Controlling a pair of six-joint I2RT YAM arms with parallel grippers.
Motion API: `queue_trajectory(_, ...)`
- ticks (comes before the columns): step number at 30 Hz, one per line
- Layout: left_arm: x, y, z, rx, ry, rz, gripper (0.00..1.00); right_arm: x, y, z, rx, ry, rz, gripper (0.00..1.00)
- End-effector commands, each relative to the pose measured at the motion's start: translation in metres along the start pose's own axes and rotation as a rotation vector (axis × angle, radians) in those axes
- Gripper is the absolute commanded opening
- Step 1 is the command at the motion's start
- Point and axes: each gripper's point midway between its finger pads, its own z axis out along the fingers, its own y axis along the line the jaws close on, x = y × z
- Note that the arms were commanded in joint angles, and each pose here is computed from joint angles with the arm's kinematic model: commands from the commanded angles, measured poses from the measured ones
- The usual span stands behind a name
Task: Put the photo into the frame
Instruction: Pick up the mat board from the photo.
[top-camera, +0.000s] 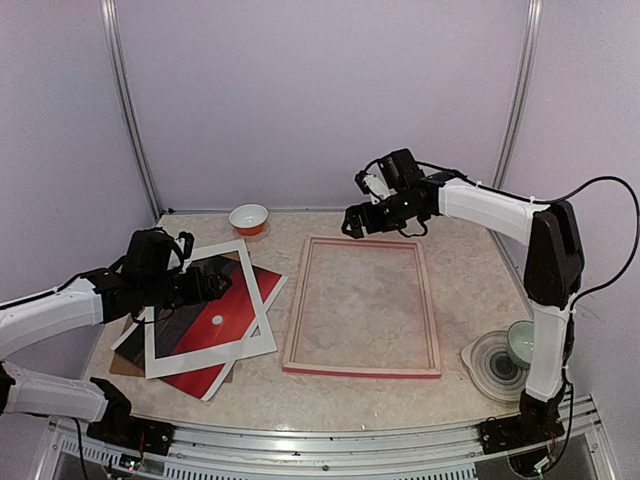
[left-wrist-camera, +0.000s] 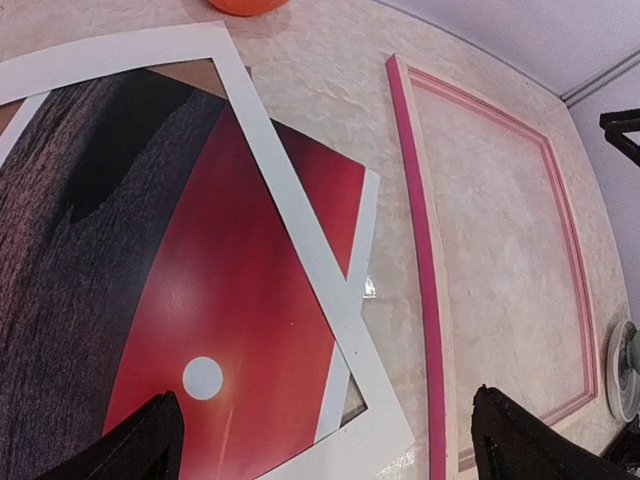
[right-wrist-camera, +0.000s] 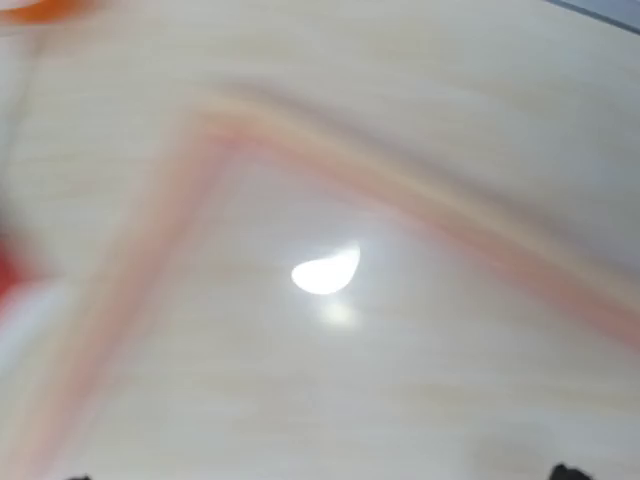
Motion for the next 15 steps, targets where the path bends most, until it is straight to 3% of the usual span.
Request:
queue_trajectory(1, 0.018, -0.012, 0.008, 0.022, 0.033, 0.061, 0.99, 0.02, 0.103, -0.005, -0.294, 0.041, -0.006, 0.99)
queue_trajectory(7, 0.033, 0.028, 0.017, -0.144, 0.011, -0.07, 0.99, 0.034, 0.192, -0.013, -0.491, 0.077, -0.03, 0.95)
queue_trajectory(15, 0.03, 0.08, 0.005, -0.26, -0.1, -0.281, 0.99, 0.084, 0.266, 0.023, -0.567, 0.221, -0.066, 0.94)
